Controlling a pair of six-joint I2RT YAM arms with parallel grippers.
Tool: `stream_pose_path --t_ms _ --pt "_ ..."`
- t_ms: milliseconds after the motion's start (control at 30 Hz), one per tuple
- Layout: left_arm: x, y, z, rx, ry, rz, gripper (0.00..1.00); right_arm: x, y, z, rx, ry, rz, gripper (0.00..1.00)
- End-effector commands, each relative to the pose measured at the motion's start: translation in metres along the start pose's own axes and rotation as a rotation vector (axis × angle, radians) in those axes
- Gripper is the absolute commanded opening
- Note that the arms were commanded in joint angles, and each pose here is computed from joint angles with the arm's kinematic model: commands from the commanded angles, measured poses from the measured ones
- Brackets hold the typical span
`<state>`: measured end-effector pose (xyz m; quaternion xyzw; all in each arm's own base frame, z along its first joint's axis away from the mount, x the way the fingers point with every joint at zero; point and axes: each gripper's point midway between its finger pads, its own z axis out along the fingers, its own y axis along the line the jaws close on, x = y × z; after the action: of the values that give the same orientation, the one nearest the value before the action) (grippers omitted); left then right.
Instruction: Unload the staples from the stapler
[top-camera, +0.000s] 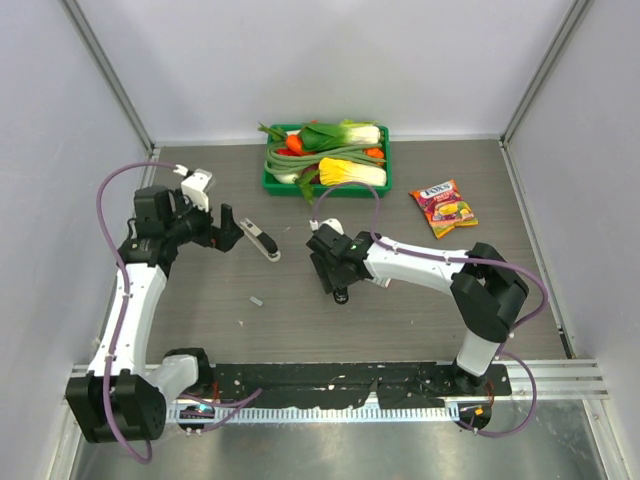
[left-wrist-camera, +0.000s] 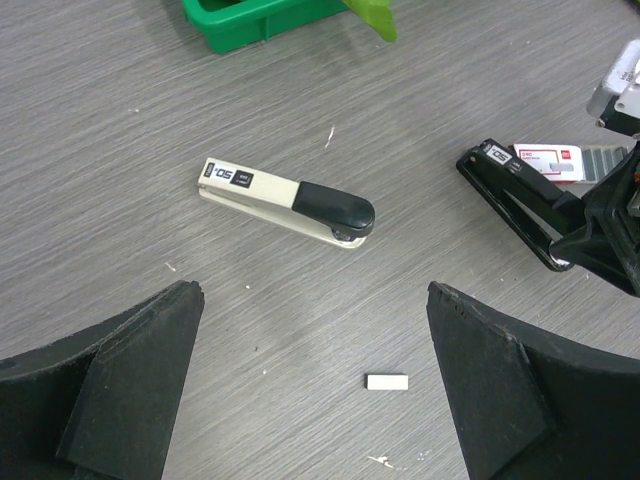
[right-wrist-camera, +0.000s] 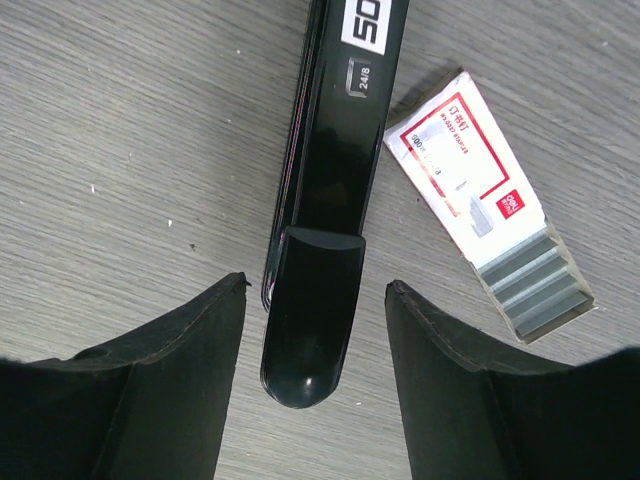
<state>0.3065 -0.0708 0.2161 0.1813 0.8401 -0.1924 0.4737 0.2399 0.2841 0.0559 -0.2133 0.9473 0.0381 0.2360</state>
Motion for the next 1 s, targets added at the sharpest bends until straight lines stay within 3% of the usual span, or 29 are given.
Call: stream_pose_path --t_ms 0,267,500,733,967 --pt "0.003 -0.005 -0.002 -0.001 0.003 0.043 1.00 -0.005 0.009 0.003 -0.027 -0.031 0.039 0.59" --pt "0.013 -0.017 0.003 0.021 0.035 0.085 1.00 -0.022 0.019 -0.001 -0.068 -0.080 0.076 0.38" --pt "0.018 -0.033 0.006 0.061 0.048 0.105 1.00 -0.084 0.051 -0.039 -0.255 -0.305 0.229 0.16" --pt "0.034 -0.063 0.007 0.200 0.081 0.067 1.00 -0.147 0.067 -0.108 -0.461 -0.579 0.385 0.14" --pt "0.060 -0.079 0.001 0.281 0.154 0.109 1.00 -0.154 0.068 -0.126 -0.499 -0.614 0.419 0.13"
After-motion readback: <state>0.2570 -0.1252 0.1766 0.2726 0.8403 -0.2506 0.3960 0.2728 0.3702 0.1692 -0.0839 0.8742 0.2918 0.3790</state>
